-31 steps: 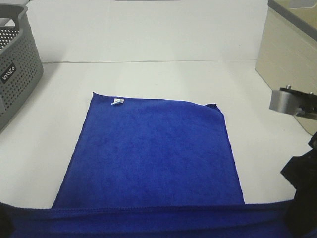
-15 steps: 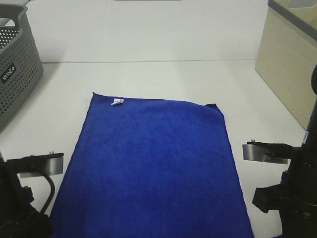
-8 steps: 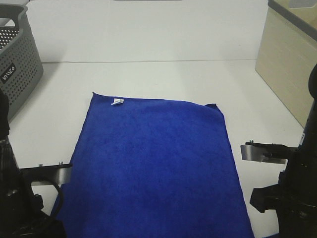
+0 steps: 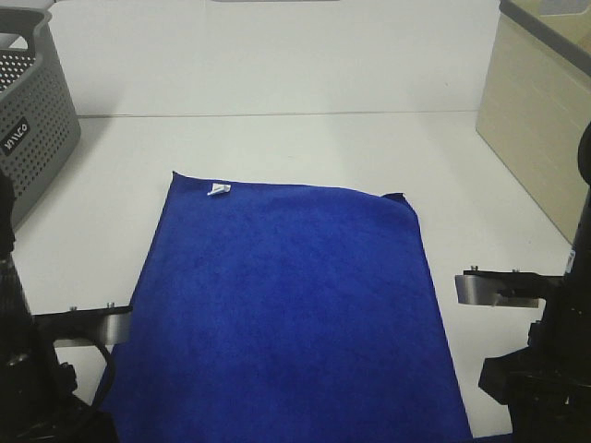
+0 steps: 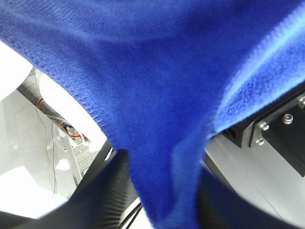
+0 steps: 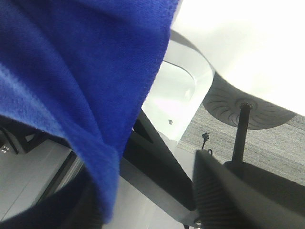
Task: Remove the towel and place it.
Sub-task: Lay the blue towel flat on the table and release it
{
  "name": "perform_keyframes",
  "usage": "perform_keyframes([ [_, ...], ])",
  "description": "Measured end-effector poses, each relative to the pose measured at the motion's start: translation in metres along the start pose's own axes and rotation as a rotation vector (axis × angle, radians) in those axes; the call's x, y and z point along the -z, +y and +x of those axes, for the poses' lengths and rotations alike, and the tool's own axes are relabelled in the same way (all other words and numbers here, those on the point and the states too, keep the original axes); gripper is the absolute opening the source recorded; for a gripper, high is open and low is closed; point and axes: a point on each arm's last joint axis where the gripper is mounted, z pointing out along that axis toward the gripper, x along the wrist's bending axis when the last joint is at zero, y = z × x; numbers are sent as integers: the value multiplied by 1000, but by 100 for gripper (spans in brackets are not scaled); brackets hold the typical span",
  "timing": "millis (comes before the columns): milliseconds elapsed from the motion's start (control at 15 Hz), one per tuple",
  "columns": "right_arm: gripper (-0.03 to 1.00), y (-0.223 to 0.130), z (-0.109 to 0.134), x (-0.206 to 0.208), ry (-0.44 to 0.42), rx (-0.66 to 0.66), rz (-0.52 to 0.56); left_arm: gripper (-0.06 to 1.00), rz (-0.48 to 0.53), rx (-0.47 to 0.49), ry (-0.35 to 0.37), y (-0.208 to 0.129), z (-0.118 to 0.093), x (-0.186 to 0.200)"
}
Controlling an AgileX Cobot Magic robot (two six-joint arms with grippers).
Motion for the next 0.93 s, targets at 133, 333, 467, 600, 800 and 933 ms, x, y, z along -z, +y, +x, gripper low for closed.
perform_keyframes([
  [133,59,0,0,0,4,-3,-1,60,-25,-18,2,-4,-3,6],
  [333,65,0,0,0,8,-5,-1,70,-55,-42,-3,-7,-8,14],
  [467,72,-1,1,0,11,-7,14,70,-106,-72,-5,-6,-14,25],
  [600,74,-3,2,0,23,-36,26,70,-147,-98,-7,-3,-20,36],
  [800,75,-6,4,1,45,-49,57,70,-141,-115,-15,-3,-25,42],
  [933,75,-9,15,7,136,-5,3,70,-131,-116,-17,-4,-25,43],
])
